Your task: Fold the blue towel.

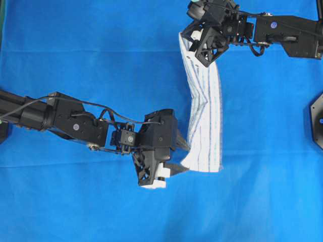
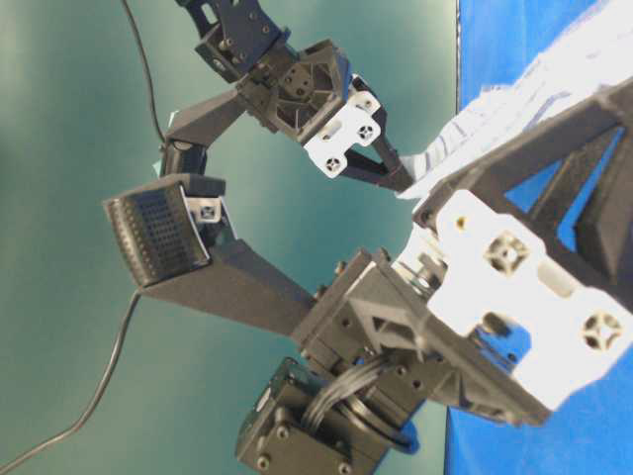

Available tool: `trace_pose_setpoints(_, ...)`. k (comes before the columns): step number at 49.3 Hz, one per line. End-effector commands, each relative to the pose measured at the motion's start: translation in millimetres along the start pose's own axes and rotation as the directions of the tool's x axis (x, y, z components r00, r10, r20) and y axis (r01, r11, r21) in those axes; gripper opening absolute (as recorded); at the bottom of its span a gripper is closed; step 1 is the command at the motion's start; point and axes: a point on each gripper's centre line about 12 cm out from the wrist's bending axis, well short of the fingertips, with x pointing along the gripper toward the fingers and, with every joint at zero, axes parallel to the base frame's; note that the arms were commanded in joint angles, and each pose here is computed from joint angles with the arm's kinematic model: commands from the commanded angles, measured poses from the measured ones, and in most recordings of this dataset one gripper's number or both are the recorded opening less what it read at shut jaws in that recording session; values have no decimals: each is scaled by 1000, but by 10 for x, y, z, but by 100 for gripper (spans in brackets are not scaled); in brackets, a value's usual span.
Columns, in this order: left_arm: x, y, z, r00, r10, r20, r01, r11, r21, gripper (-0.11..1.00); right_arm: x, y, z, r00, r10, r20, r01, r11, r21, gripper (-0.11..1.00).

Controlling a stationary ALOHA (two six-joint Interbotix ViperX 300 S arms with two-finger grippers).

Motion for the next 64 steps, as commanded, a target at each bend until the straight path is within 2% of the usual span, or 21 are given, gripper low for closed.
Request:
trace_pose_setpoints(1,-52,-75,163,999,-16,44,16,1000,-1,62,-52,27,134,999,13,47,-13,1000,0,30)
trace_pose_setpoints(5,-67,-86,142,999,-17,31,17,1000,-2,73,-52,27,134,999,12,47,-12,1000,0,54)
trace_pose_setpoints(8,-95,-102,104,1000,-18,3,18,1000,0,75,-56,18,127,999,9,43,-9,1000,2,65)
trace_pose_setpoints(18,-361,-162,14,991,-16,-130,17,1000,4,75,-151,-36,136,999,-4,51,3,1000,7,61)
trace_pose_setpoints(24,-580,-185,-43,983,-17,-184,12,999,-30,75,-303,-77,133,998,-12,68,11,1000,9,61)
trace_pose_setpoints(32,-930,-196,-21,986,-26,-167,10,995,-97,75,-544,-105,27,996,-13,87,12,1000,12,61)
trace_pose_setpoints(38,-1150,-153,31,992,-25,-120,11,994,-111,75,-758,-94,-118,995,-3,101,1,1000,17,61)
trace_pose_setpoints(43,-1268,-7,93,998,2,-57,-9,992,-125,75,-946,-56,-250,993,15,119,-17,1000,20,61)
trace_pose_setpoints(48,-1340,249,138,998,60,1,-60,987,-151,75,-1118,18,-369,989,45,141,-50,998,29,61)
trace_pose_setpoints(57,-1433,738,236,981,184,58,-170,965,-199,75,-1401,279,-496,973,143,183,-146,989,3,61)
trace_pose_setpoints(64,-1481,957,264,968,241,69,-227,959,-167,75,-1529,493,-586,960,218,175,-215,976,-37,60)
